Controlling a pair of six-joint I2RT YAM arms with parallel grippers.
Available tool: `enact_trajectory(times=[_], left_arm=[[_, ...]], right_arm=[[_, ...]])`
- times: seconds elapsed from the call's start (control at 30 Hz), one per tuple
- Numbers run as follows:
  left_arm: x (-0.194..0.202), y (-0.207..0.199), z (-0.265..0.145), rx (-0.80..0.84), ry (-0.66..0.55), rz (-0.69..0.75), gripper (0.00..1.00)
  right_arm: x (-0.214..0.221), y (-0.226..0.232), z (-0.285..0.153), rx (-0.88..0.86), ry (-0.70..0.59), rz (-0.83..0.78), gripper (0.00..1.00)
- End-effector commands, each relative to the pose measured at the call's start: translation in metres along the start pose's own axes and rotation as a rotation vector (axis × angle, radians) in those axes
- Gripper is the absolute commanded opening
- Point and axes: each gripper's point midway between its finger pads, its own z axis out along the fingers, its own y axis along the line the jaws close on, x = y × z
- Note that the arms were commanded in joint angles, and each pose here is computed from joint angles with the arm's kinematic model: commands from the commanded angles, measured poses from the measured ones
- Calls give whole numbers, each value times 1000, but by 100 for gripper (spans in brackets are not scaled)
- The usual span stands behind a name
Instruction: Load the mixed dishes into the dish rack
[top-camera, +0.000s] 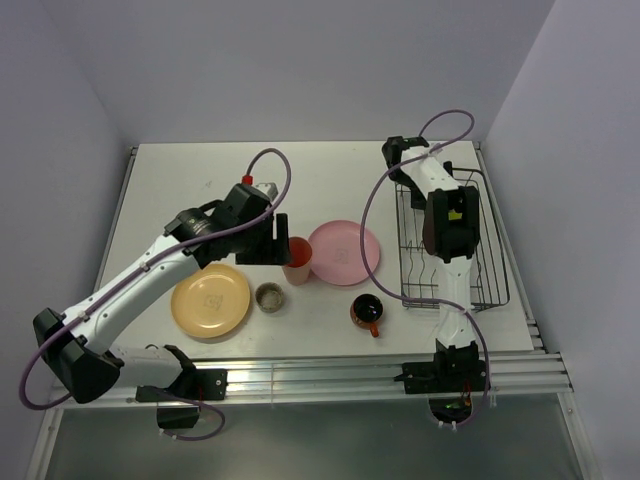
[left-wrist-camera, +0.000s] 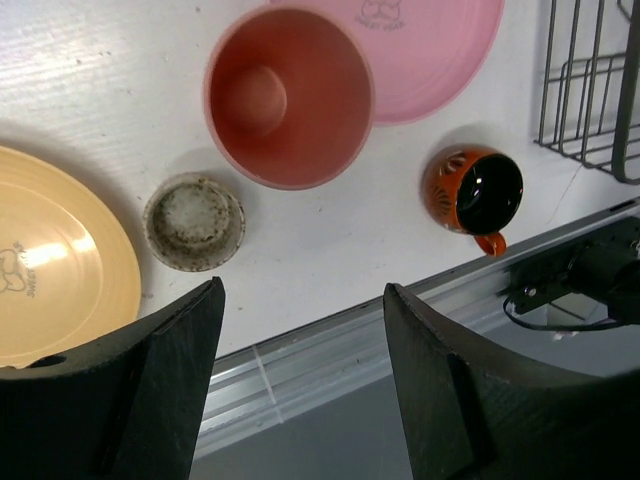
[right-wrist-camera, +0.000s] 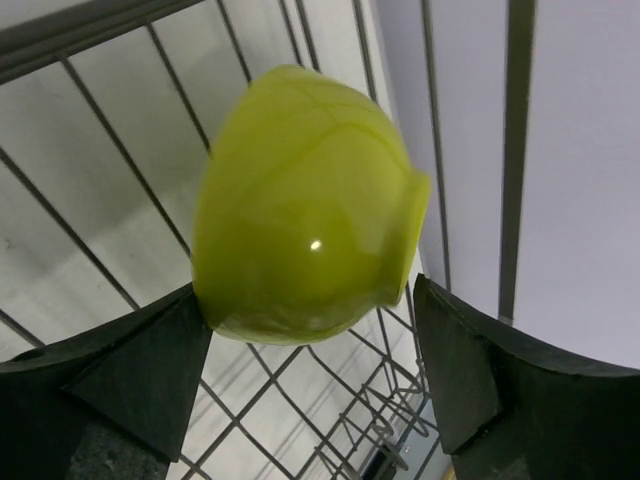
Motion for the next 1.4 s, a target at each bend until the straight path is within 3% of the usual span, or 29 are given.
enact_trajectory(times=[0.0, 0.3, 0.53, 0.7, 0.77, 0.8, 1.0, 1.07, 1.3, 1.37], left_arm=[[10, -15, 4, 23, 38, 2, 70], [32, -51, 15, -44, 98, 66, 70], [58, -74, 33, -74, 150, 90, 70], [67, -96, 60, -53, 174, 53, 67], [73, -103, 73, -55, 193, 53, 66], [73, -109, 77, -49, 191, 45, 65], [89, -137, 120, -52, 224, 53, 63], [99, -140, 133, -66, 252, 65, 63], [116, -124, 162, -171, 297, 101, 59], [120, -121, 167, -176, 304, 97, 54]], right_arm=[[-11, -8, -13, -26, -49, 49, 88], [-13, 0, -37, -184, -69, 108, 94], [-5, -8, -99, -422, -121, 190, 95], [14, -63, -137, -524, -163, 309, 95], [35, -71, -146, -604, -148, 323, 93], [44, -98, -161, -653, -196, 386, 93], [122, -116, -202, -956, -208, 411, 91], [141, -120, -207, -994, -190, 395, 89], [162, -182, -236, -1046, -350, 460, 89], [167, -189, -241, -1063, -366, 467, 90]])
